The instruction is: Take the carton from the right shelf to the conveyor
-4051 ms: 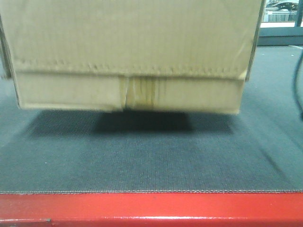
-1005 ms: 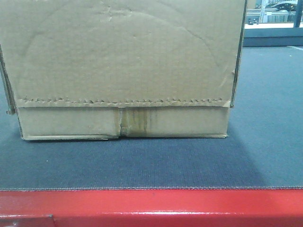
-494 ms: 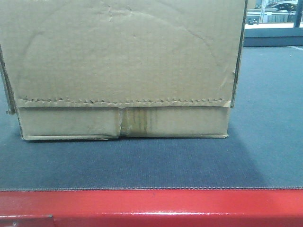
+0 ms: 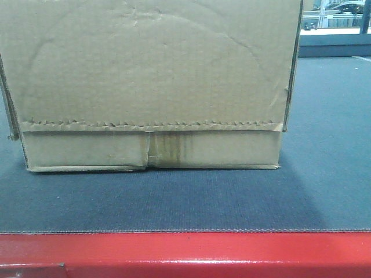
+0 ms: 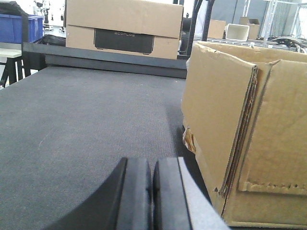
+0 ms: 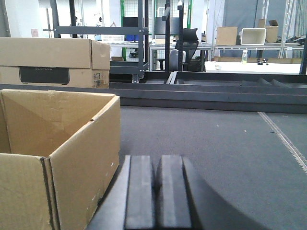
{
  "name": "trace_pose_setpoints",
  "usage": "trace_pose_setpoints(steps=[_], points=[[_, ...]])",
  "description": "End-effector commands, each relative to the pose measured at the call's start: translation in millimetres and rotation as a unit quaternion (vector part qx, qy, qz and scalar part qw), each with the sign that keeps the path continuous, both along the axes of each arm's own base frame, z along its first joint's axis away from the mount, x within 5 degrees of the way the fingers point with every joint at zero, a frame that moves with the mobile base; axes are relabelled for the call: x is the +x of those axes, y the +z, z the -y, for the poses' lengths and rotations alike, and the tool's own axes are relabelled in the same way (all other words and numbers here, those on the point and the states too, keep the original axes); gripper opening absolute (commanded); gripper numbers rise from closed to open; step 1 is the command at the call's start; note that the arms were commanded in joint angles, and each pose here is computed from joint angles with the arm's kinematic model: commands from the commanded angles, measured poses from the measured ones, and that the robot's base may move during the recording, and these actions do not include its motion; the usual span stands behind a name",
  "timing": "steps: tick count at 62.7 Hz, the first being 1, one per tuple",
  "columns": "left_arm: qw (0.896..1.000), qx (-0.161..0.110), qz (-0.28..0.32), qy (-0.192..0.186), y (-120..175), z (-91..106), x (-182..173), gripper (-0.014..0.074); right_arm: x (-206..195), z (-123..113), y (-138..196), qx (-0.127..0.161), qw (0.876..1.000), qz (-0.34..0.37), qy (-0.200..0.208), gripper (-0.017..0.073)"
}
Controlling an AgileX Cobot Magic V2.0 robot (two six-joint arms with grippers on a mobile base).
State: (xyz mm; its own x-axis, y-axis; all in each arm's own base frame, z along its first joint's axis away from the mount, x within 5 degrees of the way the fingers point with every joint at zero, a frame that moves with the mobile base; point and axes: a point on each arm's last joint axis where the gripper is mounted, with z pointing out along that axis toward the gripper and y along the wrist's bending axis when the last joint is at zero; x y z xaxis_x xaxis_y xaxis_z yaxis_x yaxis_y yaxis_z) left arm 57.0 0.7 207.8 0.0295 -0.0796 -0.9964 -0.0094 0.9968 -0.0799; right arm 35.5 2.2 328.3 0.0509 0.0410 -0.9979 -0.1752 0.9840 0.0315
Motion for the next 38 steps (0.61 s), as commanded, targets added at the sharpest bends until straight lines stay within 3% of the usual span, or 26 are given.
trace_pose_setpoints(steps=[1,25,34,38], points=[[1.0,0.001,0.015,0.002,2.9,-0.3,-0.7,0.0015,-1.2,0.5,1.8,-0.005,1.0,0.013,-0.003,-0.0069],[1.0,0.001,0.015,0.002,2.9,-0.3,-0.7,0.0015,-1.0,0.9,2.2,-0.005,1.0,0.018,-0.012,-0.0069],[1.0,0.001,0.015,0.002,2.9,-0.3,-0.7,0.0015,5.9,-1.7,-11.6,-0.035,0.998,0.023,-0.037,-0.0069],[1.0,0.001,0.015,0.002,2.9,-0.3,-0.7,0.0015,11.8,-1.7,-24.6,-0.034,0.998,0.028,-0.053,-0.0069]])
